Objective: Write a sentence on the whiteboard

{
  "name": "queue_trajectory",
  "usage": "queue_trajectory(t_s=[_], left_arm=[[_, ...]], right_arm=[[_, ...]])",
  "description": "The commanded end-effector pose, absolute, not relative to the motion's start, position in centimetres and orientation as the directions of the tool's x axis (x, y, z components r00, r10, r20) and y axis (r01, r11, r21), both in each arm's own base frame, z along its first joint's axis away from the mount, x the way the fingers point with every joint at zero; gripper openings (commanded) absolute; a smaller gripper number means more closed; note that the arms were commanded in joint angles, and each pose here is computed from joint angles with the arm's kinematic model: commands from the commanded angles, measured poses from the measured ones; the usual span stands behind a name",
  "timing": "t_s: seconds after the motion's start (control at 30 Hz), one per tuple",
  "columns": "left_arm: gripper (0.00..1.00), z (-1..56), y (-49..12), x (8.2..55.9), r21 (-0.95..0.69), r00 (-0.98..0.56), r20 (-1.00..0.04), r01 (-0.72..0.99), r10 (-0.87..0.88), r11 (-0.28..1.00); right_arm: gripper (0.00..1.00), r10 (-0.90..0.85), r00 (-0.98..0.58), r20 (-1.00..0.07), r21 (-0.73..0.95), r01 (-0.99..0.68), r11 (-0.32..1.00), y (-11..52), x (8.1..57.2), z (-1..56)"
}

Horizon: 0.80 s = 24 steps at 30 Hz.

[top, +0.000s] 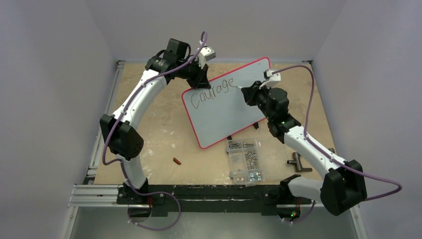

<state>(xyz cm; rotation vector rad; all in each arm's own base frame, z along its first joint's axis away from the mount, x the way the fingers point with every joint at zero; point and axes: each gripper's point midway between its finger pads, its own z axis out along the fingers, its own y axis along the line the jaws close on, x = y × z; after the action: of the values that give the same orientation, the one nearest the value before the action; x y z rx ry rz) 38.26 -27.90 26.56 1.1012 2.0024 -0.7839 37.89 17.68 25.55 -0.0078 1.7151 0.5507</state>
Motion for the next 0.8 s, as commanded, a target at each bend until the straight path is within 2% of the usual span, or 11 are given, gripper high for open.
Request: queue_trajectory(t_s=[0.0, 0.3, 0.77], left_arm=[[0.0, 23.6, -27.4, 36.9, -0.131, -0.368, -0.741, 0.899, 0.562, 0.417], [0.0, 24.3, -26.9, 36.7, -0.104, -0.356, -0.752, 0.895, 0.555, 0.433], [0.0, 25.6, -26.1, 36.2, -0.133, -0.376, -0.775, 0.883, 0.508, 0.45]], right_arm=[[0.0, 0.305, -0.155, -0.94, 0.336, -0.24, 0.911, 16.1, 38.5, 28.4], [0.0, 0.355, -0.047, -0.934, 0.351, -0.307, 0.884, 15.4, 35.7, 34.7], [0.0, 0.385, -0.068, -0.92, 0.381, -0.375, 0.845, 15.9, 33.3, 33.2]])
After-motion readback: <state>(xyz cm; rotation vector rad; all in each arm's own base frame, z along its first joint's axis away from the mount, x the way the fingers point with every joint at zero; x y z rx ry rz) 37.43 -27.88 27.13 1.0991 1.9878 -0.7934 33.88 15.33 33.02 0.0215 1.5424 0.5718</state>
